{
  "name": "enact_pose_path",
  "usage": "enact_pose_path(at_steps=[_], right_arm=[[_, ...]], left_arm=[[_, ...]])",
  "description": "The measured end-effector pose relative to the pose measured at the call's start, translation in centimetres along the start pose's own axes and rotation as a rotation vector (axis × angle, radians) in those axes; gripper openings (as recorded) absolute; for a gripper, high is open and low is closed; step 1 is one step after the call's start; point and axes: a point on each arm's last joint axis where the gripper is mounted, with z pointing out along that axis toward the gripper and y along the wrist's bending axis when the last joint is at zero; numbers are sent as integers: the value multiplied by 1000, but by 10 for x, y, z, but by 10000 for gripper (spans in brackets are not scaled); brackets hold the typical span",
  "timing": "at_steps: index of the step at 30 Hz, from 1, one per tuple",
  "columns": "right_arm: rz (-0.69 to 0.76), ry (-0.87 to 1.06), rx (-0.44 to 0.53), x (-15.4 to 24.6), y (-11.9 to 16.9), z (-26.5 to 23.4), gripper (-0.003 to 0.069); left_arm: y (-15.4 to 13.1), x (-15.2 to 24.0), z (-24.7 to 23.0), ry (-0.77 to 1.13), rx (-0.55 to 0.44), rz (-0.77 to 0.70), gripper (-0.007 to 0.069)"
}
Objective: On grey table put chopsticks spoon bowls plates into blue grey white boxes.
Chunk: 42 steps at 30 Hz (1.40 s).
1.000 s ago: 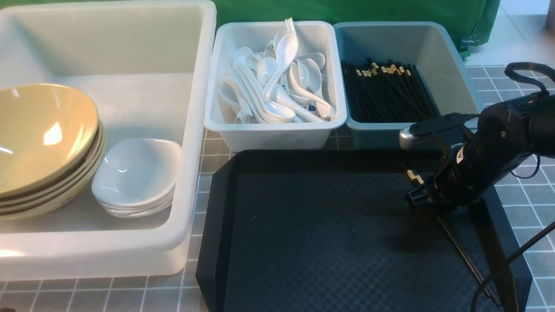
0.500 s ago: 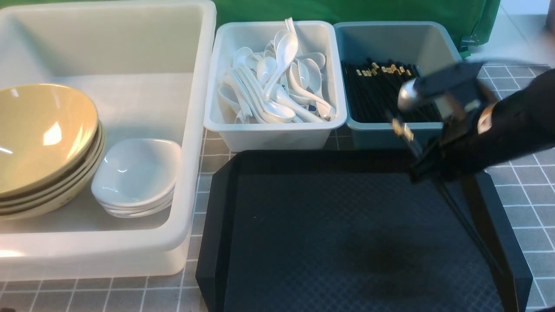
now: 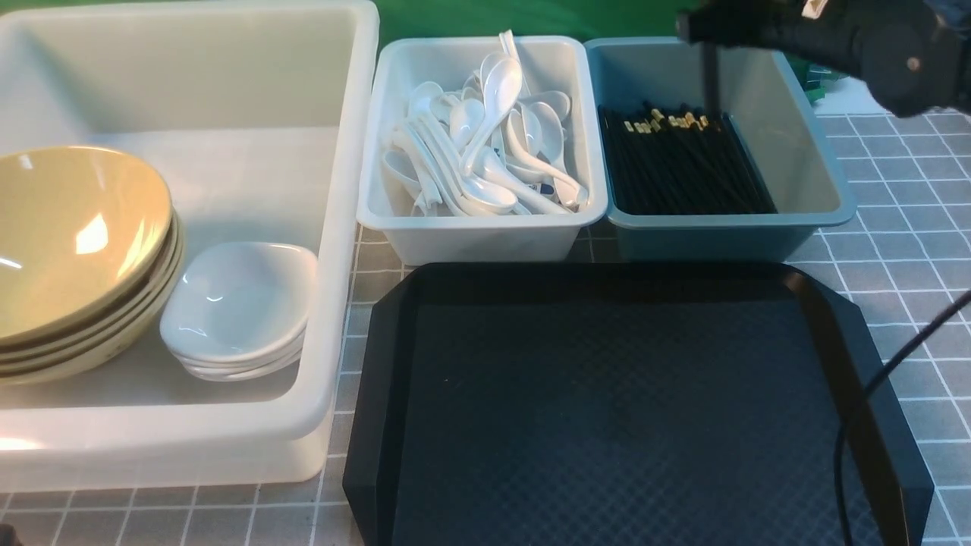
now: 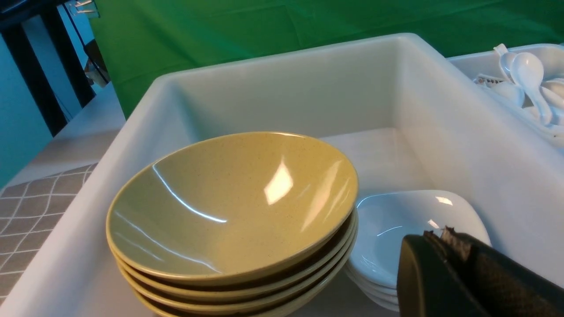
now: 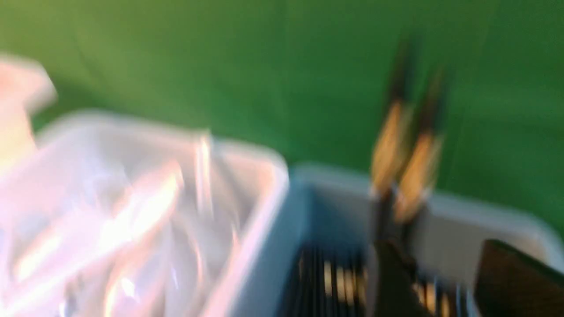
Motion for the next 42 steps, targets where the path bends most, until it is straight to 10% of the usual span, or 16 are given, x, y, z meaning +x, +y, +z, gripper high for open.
enact_pose_path(at_steps=[4,12,23,27,31,42], right_arm=[[6,94,7,-10,-1,-20,349],[-118,-207,-56,-18,18,-192,38],[-183,-312,-79,169,14,-261,33],[33,-240,-88,226,10,-267,33],[195,-185,-97,249,8,-276,33],[71,-297,116,253,-7,-297,34]], left_arm=[[0,0,0,-2,-1,0,-10],[0,0,0,-2,-1,0,-10],[0,0,0,-2,-1,0,-10],[0,0,0,-3,-1,0,-10],[0,0,0,-2,-1,0,-10],[0,0,0,1,0,0,-10]])
